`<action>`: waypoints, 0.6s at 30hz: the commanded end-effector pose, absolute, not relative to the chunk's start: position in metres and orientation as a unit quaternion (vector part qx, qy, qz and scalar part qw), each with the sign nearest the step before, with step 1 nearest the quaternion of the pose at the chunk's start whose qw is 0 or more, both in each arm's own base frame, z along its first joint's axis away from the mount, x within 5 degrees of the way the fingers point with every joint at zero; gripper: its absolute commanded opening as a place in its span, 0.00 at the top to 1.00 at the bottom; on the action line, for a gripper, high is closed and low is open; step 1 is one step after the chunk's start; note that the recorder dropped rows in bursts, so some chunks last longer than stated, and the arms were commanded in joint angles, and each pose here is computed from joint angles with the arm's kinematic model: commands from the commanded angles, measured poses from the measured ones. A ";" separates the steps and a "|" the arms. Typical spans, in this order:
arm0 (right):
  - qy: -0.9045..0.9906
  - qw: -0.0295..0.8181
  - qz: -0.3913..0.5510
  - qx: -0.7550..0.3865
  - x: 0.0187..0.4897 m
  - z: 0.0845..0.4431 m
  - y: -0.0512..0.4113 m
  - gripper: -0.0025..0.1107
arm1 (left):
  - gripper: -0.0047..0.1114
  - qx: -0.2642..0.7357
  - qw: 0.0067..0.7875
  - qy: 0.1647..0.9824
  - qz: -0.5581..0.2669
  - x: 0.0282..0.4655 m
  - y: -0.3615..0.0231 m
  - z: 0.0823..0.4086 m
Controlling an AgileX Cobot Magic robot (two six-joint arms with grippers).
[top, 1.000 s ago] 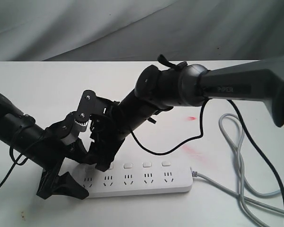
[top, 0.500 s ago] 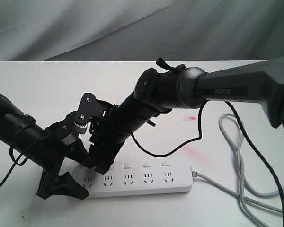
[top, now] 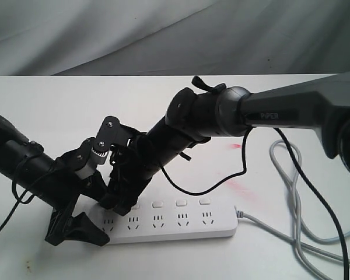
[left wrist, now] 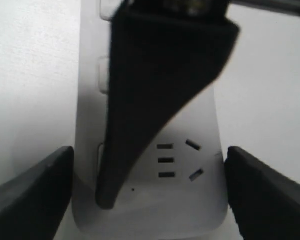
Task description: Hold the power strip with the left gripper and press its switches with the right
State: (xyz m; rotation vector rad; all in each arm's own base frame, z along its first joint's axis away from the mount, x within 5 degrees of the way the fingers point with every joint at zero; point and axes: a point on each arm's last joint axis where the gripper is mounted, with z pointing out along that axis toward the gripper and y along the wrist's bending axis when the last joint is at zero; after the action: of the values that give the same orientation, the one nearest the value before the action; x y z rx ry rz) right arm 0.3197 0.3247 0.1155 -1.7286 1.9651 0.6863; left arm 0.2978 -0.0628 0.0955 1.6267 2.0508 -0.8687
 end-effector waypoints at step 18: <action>0.681 0.178 0.171 -0.689 0.309 0.097 0.327 0.45 | 0.96 0.589 0.188 0.725 -0.303 0.298 -0.063 0.095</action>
State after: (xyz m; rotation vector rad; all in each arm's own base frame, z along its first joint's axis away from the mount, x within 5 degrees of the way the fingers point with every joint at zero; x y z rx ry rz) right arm 0.3181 0.3250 0.1156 -1.7751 1.9972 0.5841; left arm 0.2976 -0.0626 0.0954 1.6322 2.0496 -0.8677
